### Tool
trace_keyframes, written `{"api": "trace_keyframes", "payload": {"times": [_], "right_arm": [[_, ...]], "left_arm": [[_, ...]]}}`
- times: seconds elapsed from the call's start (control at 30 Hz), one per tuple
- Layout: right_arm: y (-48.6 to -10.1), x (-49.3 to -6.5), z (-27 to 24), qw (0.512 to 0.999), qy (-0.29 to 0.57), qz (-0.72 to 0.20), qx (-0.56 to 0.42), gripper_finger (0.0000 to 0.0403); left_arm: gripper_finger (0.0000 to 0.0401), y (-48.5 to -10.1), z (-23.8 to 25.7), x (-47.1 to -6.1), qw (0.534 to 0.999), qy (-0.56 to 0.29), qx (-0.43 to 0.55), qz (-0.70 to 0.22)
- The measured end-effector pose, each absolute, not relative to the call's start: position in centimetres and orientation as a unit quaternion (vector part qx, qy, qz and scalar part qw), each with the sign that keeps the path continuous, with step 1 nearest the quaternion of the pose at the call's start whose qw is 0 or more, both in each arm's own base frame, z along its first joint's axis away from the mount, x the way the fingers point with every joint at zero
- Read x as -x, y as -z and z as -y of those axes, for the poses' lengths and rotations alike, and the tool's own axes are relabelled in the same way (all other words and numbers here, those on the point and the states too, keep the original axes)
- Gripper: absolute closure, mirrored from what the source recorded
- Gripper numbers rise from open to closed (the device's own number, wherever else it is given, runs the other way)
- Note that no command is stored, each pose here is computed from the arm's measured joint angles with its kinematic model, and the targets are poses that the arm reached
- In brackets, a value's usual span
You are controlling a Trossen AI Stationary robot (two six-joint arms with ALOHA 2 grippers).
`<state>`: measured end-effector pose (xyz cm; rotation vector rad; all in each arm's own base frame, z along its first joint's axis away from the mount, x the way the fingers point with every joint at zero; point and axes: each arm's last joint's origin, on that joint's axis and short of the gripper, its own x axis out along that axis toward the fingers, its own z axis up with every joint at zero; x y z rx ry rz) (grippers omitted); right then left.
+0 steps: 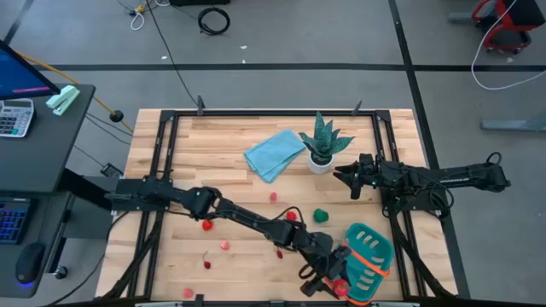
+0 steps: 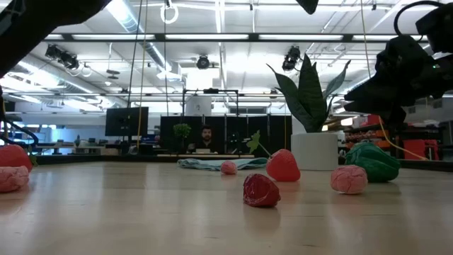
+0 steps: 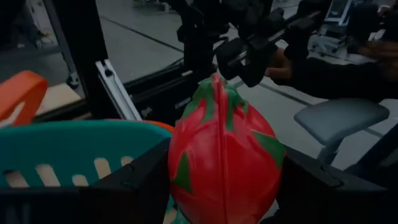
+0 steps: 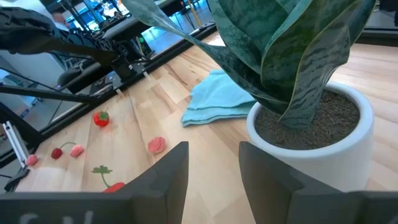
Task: Pick and placing Produce into tupperware
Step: Put the dragon fruit into the basket
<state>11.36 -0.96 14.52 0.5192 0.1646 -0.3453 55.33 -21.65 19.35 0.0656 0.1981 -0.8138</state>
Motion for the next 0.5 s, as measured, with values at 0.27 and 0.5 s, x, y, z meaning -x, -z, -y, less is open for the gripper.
{"api": "trace_keyframes", "payload": {"times": [0.27,0.5], "right_arm": [[-14.5,-11.4,1.0,0.948,0.17,-0.081,-0.256,0.0253],[-14.5,-11.4,1.0,0.948,0.17,-0.081,-0.256,0.0253]], "left_arm": [[0.0163,-18.6,20.1,-56.1,0.925,0.364,-0.055,-0.089],[0.0156,-18.5,18.3,-56.8,0.935,0.328,-0.101,-0.084]]}}
